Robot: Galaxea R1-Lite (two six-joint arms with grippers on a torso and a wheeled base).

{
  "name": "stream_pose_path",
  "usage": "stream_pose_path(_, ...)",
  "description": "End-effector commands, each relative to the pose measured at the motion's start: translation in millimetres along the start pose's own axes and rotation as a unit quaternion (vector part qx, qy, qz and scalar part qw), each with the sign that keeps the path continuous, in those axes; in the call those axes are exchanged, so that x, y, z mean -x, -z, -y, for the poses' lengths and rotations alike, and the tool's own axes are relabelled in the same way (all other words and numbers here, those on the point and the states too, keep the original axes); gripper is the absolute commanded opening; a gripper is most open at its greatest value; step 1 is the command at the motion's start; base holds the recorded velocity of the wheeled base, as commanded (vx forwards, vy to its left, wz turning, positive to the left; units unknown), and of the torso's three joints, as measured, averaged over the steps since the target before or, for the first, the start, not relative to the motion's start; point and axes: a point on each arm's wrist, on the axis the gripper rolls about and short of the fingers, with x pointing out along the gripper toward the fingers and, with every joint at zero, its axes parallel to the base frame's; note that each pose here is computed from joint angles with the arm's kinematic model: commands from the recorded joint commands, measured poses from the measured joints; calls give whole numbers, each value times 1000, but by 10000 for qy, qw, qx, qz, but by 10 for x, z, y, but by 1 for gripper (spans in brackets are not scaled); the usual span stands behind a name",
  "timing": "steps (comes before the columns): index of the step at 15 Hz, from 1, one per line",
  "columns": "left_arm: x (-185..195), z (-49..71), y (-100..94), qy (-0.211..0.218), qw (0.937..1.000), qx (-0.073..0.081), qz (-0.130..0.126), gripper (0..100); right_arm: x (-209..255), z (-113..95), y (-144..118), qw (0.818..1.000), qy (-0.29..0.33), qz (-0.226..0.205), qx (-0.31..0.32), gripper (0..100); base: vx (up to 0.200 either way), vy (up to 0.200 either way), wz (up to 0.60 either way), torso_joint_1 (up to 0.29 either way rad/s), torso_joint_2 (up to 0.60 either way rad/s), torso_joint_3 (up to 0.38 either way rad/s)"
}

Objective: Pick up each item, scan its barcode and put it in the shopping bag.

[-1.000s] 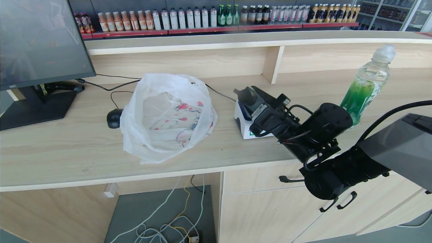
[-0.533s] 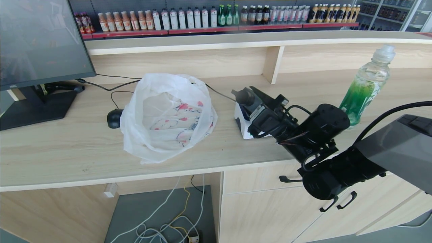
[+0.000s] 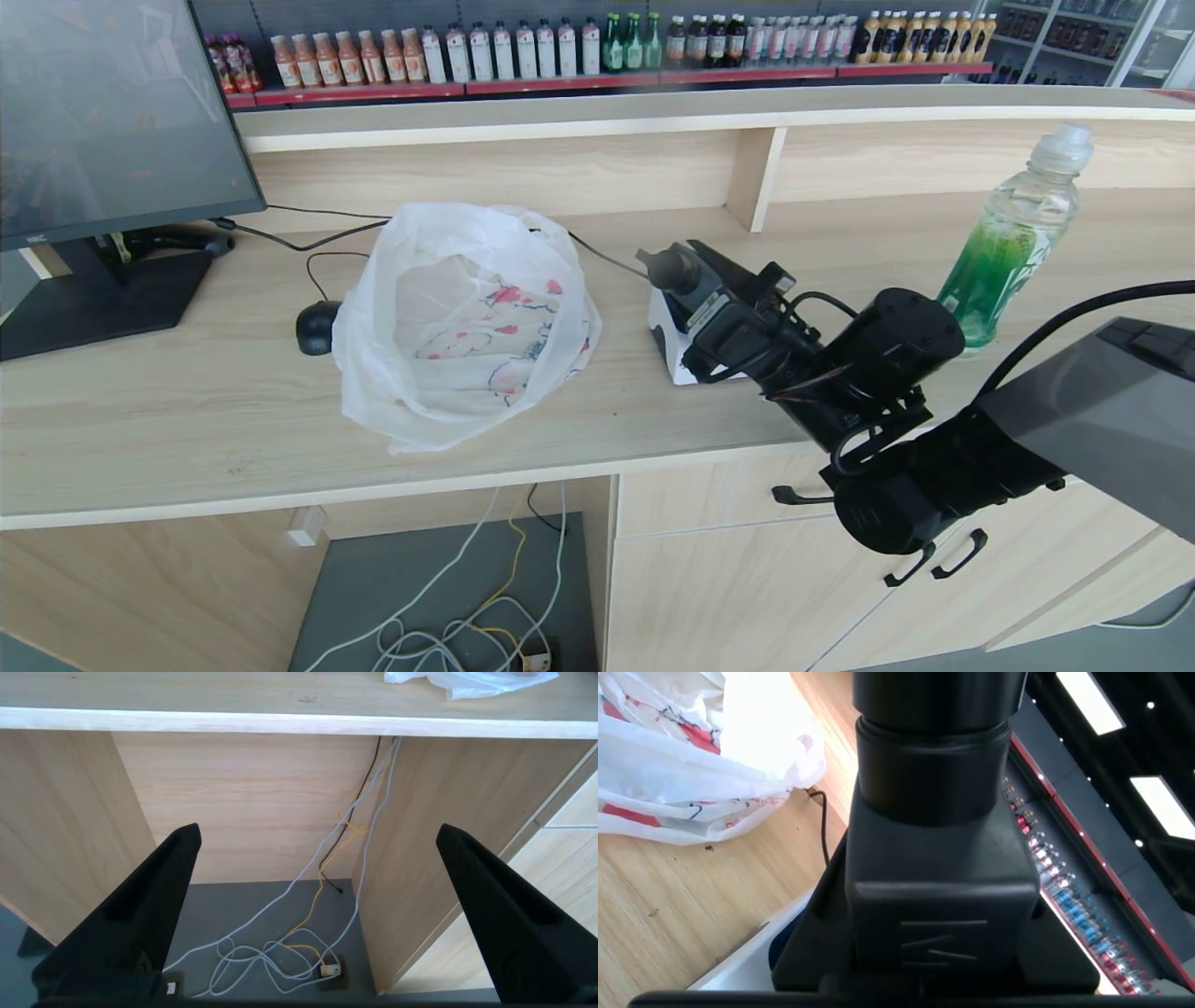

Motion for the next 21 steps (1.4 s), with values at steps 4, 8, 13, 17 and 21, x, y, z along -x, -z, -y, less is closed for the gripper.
stream_pose_path(4,0,0,0,-4,10000,-2,2,100,-14,-39,-70,10000,38,-26,-39,0,0,0,0,0,0,0)
stream_pose_path(8,0,0,0,-4,10000,-2,2,100,-56,112,-149,9995,319,12,-44,0,0,0,0,0,0,0)
stream_pose_path(13,0,0,0,-4,10000,-2,2,100,-56,344,-433,9943,912,-160,-528,0,0,0,0,0,0,0)
stream_pose_path(17,0,0,0,-4,10000,-2,2,100,78,535,-618,9831,1258,-335,-1291,0,0,0,0,0,0,0)
stream_pose_path(21,0,0,0,-4,10000,-2,2,100,319,645,-754,9609,1556,-706,-2180,0,0,0,0,0,0,0)
